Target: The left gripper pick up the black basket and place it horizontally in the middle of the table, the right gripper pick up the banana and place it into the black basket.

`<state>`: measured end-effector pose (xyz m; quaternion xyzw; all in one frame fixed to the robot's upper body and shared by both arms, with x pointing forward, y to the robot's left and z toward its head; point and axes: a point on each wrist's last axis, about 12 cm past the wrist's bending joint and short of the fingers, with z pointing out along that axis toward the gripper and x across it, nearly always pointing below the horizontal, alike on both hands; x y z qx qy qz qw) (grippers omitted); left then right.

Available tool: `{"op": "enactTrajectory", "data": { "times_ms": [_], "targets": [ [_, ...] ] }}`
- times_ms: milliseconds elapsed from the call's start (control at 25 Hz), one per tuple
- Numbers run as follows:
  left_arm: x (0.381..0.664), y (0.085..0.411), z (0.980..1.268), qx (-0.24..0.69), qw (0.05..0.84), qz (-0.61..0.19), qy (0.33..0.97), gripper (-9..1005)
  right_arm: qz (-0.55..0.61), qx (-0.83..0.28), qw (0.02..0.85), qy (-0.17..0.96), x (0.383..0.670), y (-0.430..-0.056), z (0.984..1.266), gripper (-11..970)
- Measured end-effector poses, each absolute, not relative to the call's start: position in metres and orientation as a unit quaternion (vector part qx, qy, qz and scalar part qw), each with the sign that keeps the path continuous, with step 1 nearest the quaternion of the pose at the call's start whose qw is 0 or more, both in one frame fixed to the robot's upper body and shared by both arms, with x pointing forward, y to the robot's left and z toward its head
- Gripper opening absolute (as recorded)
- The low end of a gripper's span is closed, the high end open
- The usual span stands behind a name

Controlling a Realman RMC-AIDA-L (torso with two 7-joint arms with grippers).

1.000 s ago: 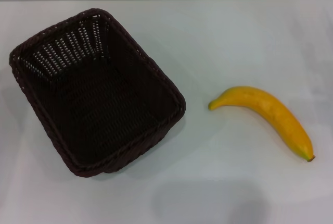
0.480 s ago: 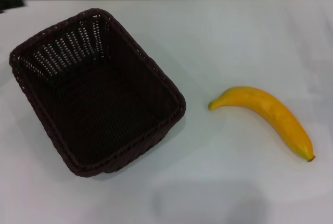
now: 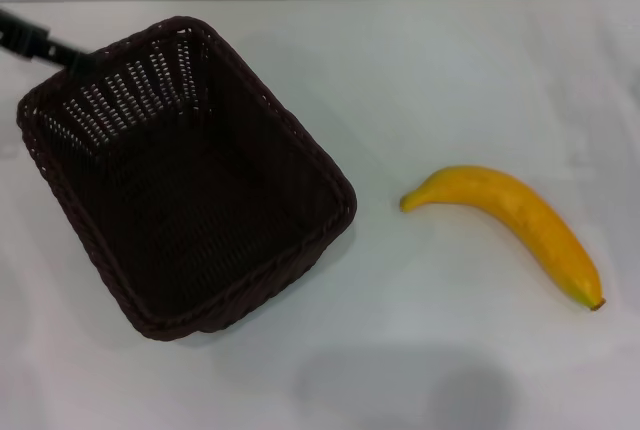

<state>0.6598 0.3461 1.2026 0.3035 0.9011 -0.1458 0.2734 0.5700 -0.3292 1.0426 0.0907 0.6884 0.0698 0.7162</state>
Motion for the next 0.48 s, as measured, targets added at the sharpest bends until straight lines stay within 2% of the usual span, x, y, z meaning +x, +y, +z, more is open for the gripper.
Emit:
{"op": "enactTrajectory", "data": {
  "times_ms": [240,480],
  "targets": [
    [0.666,0.314,1.179,0.354,0.253,-0.091,0.896,877,0.071,0.095,0.717,0.687,0.567,-0.330,1.042,870],
    [0.669,0.308,1.166,0.362,0.274,-0.070,0.888,875,0.071,0.098,0.717,0.686,0.567,-0.330,1.041,869]
  ]
}}
